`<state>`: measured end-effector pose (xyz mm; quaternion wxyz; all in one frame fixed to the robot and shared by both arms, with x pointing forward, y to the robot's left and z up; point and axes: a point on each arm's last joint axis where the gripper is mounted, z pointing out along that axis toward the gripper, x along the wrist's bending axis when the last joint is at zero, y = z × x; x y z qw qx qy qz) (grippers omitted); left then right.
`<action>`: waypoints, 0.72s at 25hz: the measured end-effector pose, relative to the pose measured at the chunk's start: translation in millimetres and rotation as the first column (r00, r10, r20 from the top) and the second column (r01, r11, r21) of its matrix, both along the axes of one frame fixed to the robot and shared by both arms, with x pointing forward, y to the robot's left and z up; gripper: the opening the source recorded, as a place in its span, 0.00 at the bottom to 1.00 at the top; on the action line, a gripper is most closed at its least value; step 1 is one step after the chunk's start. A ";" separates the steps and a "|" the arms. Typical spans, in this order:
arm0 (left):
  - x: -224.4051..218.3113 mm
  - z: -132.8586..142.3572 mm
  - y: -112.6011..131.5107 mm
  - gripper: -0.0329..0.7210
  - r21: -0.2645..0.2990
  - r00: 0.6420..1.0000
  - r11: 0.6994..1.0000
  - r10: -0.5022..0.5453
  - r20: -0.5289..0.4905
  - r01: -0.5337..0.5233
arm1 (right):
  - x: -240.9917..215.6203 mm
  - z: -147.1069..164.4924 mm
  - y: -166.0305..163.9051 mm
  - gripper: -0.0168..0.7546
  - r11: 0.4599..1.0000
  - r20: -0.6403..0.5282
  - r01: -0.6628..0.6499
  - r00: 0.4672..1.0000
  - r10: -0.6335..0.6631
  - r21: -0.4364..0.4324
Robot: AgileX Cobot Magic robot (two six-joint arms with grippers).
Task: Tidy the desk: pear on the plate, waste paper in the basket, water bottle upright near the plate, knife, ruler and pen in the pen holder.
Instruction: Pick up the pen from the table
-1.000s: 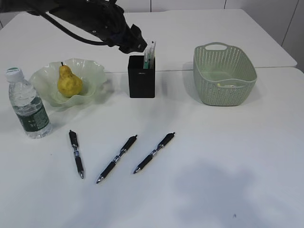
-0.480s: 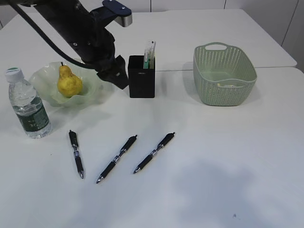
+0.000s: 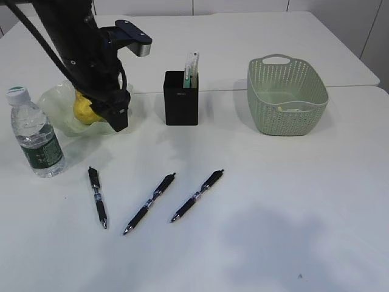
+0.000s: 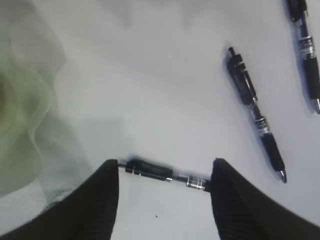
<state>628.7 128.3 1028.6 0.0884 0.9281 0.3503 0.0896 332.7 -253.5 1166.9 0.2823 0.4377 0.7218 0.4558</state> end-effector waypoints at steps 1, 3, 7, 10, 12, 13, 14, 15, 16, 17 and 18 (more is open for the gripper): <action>0.2 -0.1 1.4 0.58 0.008 0.999 0.999 0.033 0.000 -0.033 | 0.0 0.0 0.0 0.41 1.000 0.000 0.000 1.000 0.000 0.000; 0.2 -0.2 4.7 0.58 0.027 0.994 0.993 0.111 -0.004 -0.111 | 0.0 0.0 0.0 0.41 1.000 0.000 0.000 1.000 0.000 0.000; -0.4 -0.4 7.2 0.58 0.027 0.970 0.970 0.241 -0.016 -0.240 | 0.0 0.0 0.0 0.41 1.000 0.000 0.000 1.000 0.000 0.000; -2.5 -0.9 8.1 0.58 0.023 0.942 0.943 0.333 -0.044 -0.333 | 0.0 0.0 0.0 0.41 1.000 0.000 0.000 1.000 0.000 0.000; -3.8 -1.2 7.2 0.58 0.010 0.923 0.925 0.379 -0.066 -0.380 | -0.1 0.0 0.1 0.41 1.000 -0.001 -0.001 1.000 0.001 0.002; -4.3 -1.3 6.3 0.58 0.000 0.915 0.918 0.395 -0.077 -0.396 | -0.1 0.0 0.1 0.41 1.000 -0.001 -0.001 1.000 0.001 0.002; -4.8 -1.3 5.3 0.58 -0.009 0.911 0.914 0.403 -0.087 -0.405 | -0.1 0.0 0.2 0.41 1.000 -0.001 -0.001 1.000 0.001 0.003; -5.1 -1.4 4.6 0.58 -0.017 0.905 0.908 0.415 -0.096 -0.418 | -0.2 0.1 0.3 0.41 1.000 -0.002 -0.002 1.000 0.002 0.005; -5.7 -1.4 3.8 0.57 -0.024 0.899 0.903 0.425 -0.106 -0.430 | -0.1 0.1 0.3 0.41 1.000 -0.001 -0.002 1.000 0.002 0.005; -6.1 -1.5 2.7 0.57 -0.034 0.894 0.898 0.432 -0.117 -0.438 | -0.1 0.1 0.3 0.41 1.000 -0.001 -0.002 1.000 0.002 0.005; -6.5 -1.5 1.9 0.57 -0.041 0.892 0.896 0.434 -0.126 -0.442 | -0.1 0.2 0.3 0.41 1.000 0.000 -0.002 1.000 0.002 0.006</action>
